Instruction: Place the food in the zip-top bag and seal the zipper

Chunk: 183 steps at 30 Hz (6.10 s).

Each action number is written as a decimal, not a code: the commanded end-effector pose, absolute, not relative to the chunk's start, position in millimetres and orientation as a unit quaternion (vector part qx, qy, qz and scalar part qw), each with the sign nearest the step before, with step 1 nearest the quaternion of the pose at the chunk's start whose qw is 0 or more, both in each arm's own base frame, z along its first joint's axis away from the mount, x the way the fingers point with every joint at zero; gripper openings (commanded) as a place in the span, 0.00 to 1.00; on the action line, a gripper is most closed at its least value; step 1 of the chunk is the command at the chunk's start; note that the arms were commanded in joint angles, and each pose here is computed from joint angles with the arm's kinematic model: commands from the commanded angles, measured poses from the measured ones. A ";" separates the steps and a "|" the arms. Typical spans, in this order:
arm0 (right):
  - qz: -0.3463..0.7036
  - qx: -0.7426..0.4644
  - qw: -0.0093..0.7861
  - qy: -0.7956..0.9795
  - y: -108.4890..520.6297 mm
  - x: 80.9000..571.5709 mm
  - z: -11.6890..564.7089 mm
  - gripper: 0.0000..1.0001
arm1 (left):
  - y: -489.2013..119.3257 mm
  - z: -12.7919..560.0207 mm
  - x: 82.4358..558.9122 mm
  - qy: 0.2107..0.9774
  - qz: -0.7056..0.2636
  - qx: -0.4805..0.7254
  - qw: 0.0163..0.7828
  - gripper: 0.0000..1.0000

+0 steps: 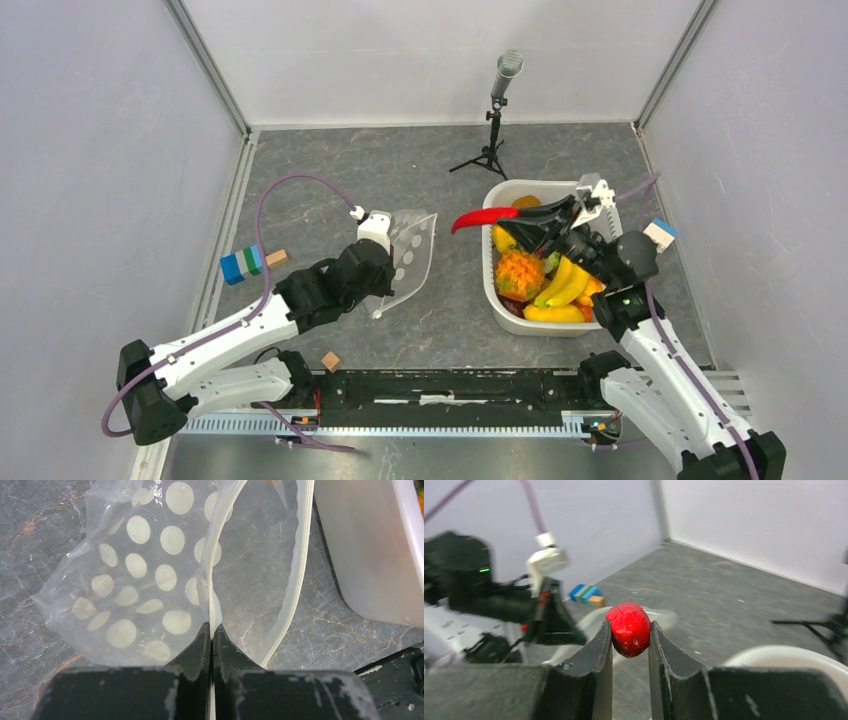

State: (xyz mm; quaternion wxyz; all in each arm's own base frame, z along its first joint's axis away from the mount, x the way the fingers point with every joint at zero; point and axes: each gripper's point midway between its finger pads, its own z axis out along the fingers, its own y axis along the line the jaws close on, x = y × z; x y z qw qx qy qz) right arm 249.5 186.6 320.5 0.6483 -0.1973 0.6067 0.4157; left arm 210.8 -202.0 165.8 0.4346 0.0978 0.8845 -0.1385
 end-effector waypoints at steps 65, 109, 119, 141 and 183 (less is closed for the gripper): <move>0.056 -0.053 0.498 0.864 114.3 376.1 207.4 0.78 | -211.2 229.9 198.0 0.854 -0.232 0.089 0.456 0.04; 0.184 -0.127 0.561 0.797 144.8 373.7 253.2 0.45 | -213.5 221.1 200.8 0.857 -0.221 0.102 0.453 0.05; 0.372 -0.287 0.606 0.642 253.6 260.0 330.4 0.45 | -223.9 220.2 201.3 0.859 -0.230 0.113 0.444 0.04; 0.254 -0.412 0.548 0.682 330.1 236.8 264.6 0.51 | -230.5 224.8 197.6 0.856 -0.249 0.118 0.437 0.04; -0.016 -0.065 0.532 0.844 101.6 310.7 209.0 0.80 | -210.8 230.1 195.9 0.848 -0.240 0.097 0.462 0.06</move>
